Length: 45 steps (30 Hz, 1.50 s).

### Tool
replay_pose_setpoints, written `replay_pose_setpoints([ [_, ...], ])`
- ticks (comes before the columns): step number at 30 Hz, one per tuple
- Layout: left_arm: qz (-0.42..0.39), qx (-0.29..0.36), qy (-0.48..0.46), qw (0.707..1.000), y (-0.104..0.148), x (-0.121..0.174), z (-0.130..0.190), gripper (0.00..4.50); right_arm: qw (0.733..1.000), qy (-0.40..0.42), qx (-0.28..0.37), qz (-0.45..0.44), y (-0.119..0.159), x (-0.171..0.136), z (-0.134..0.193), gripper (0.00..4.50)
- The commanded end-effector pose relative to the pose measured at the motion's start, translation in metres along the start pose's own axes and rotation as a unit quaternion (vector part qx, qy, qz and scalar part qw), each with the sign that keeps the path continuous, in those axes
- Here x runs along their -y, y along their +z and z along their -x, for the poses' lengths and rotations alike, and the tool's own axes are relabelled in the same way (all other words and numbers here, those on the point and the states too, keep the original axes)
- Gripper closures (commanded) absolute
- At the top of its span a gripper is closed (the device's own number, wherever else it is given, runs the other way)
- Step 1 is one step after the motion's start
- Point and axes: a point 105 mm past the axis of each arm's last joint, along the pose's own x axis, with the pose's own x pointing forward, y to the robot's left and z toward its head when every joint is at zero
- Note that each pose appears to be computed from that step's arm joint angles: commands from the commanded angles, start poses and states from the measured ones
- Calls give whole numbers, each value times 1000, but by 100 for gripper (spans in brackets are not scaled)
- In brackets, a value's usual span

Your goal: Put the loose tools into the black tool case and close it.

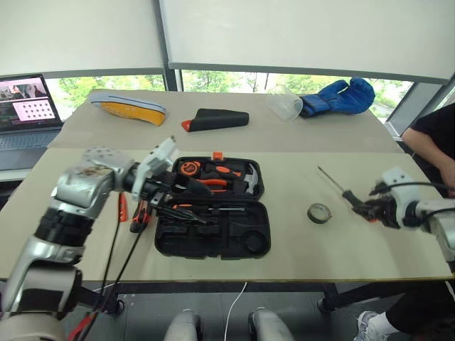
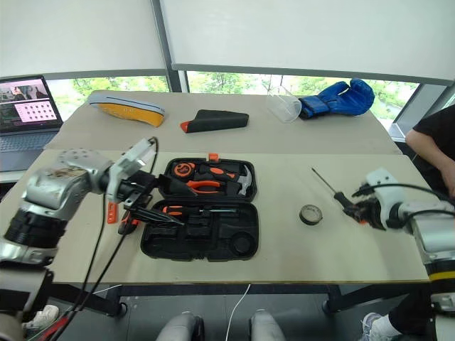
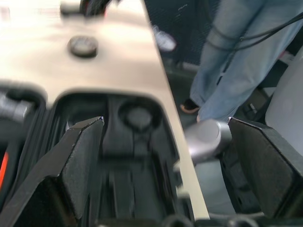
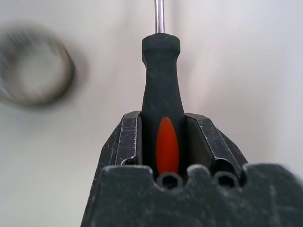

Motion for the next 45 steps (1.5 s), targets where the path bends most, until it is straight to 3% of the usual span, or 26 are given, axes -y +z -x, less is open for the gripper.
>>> replay_pose_setpoints([
  [1, -23, -12, 4, 1000, 4, 12, 10, 0, 981, 147, 51, 118, 61, -63, -6, 351],
  [6, -15, -22, 34, 999, 1, 13, 24, 0, 950, 236, 27, 205, 79, -121, -46, 351],
  [11, -14, -22, 50, 998, 2, 14, 26, 0, 931, 277, 11, 236, 80, -151, -64, 351],
  [23, -20, -13, 68, 997, 2, 7, 21, 0, 924, 300, -6, 237, 70, -172, -79, 351],
  [30, -30, -10, 65, 997, 7, 3, 19, 0, 923, 278, -1, 265, 66, -169, -86, 351],
  [32, -31, -10, 63, 997, 7, 2, 19, 0, 929, 265, 1, 257, 68, -165, -89, 249],
  [38, -32, -12, 60, 998, 6, 1, 18, 0, 935, 257, 62, 238, 102, -171, -85, 59],
  [41, -32, -16, 60, 998, 3, 0, 18, 0, 942, 263, 78, 193, 112, -175, -86, 93],
  [45, -31, -20, 62, 997, 0, -1, 19, 0, 942, 267, 76, 191, 110, -179, -91, 226],
])
